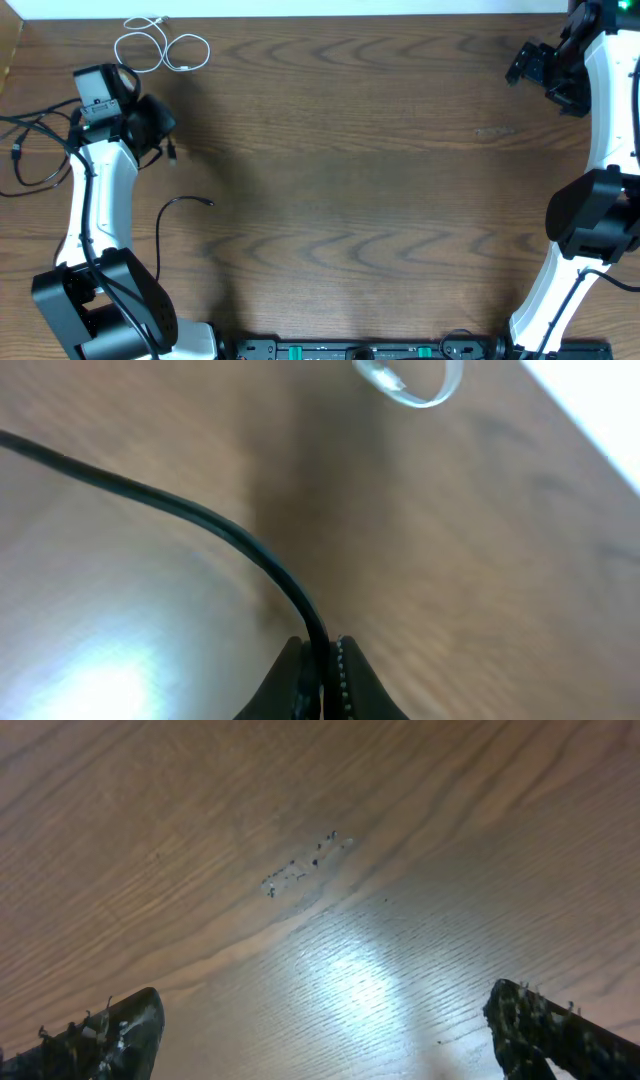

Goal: Untangle cables

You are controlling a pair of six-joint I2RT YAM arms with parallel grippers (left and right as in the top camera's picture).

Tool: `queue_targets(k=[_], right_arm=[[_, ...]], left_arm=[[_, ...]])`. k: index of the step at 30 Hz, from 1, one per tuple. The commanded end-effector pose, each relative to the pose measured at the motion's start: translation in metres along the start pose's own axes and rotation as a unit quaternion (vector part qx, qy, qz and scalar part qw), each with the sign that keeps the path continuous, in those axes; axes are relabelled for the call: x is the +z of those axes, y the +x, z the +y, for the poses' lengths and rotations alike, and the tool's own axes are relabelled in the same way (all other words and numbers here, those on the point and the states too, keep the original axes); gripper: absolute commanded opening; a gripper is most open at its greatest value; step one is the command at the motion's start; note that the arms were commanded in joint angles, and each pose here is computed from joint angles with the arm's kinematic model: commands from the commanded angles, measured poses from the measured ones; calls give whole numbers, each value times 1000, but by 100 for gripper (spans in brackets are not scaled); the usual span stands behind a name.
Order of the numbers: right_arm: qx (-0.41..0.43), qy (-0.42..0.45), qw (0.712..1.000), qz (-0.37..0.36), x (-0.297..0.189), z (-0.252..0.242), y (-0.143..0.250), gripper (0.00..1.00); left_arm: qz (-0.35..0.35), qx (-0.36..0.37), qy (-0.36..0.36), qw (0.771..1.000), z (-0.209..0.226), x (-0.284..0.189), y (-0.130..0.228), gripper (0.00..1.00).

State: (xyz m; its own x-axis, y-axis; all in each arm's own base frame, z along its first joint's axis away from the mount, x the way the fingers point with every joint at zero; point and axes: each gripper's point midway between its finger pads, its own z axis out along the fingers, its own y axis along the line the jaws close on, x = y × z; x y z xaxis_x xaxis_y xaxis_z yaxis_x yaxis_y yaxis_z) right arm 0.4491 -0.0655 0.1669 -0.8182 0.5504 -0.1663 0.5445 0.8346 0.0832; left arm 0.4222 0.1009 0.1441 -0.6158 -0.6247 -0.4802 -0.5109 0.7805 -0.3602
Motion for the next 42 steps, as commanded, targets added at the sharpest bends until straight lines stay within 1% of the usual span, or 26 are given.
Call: queue_targets(k=[1,5,6,8,9,10,11,18,21,23,26,27,28,29,32,33,37,42], right_arm=[[-4,3,1000,5,4,-2,0,99],[-4,3,1000,5,4,-2,0,99],[-4,3,1000,5,4,-2,0,99],[-4,3,1000,5,4,-2,0,99],[-4,3,1000,5,4,-2,0,99],[-4,3,1000,5,4,-2,0,99],[-4,3,1000,5,4,-2,0,99],[-4,3,1000,5,4,-2,0,99],[-4,3,1000,5,4,-2,0,99],[-4,3,1000,5,4,-2,0,99],[-4,3,1000,5,4,-2,0,99],[-4,3,1000,5,4,-2,0,99],[-4,3,1000,5,4,-2,0,99],[-4,3,1000,5,4,-2,0,99],[-4,3,1000,5,4,-2,0,99],[-4,3,1000,5,4,-2,0,99],[-4,3,1000,5,4,-2,0,99],[-4,3,1000,5,4,-2,0,99]], left_arm=[[-2,2,68,998,-27,-7,-8,7],[-11,3,64,998,-26,-7,-12,8],[-13,2,56,998,-23,-6,-12,15],[-11,2,44,999,-18,-5,-11,32],[-9,1,36,999,-15,-5,-9,44],[-7,0,29,1000,-12,-4,-7,63],[-2,-1,17,1000,-7,-4,-4,70],[45,-7,-15,999,7,-5,20,70],[84,-14,-33,996,16,-8,39,70],[113,-24,-60,992,26,-12,54,70],[133,-93,-131,978,51,-17,74,70],[146,-125,-150,970,59,-17,87,71],[155,-141,-157,965,62,-16,95,74],[160,-155,-164,961,65,-15,102,85],[183,-174,-181,951,75,-11,125,88],[190,-175,-182,949,77,-9,132,95],[209,-178,-191,942,86,-5,153,95],[183,-228,-191,937,89,7,154,94]])
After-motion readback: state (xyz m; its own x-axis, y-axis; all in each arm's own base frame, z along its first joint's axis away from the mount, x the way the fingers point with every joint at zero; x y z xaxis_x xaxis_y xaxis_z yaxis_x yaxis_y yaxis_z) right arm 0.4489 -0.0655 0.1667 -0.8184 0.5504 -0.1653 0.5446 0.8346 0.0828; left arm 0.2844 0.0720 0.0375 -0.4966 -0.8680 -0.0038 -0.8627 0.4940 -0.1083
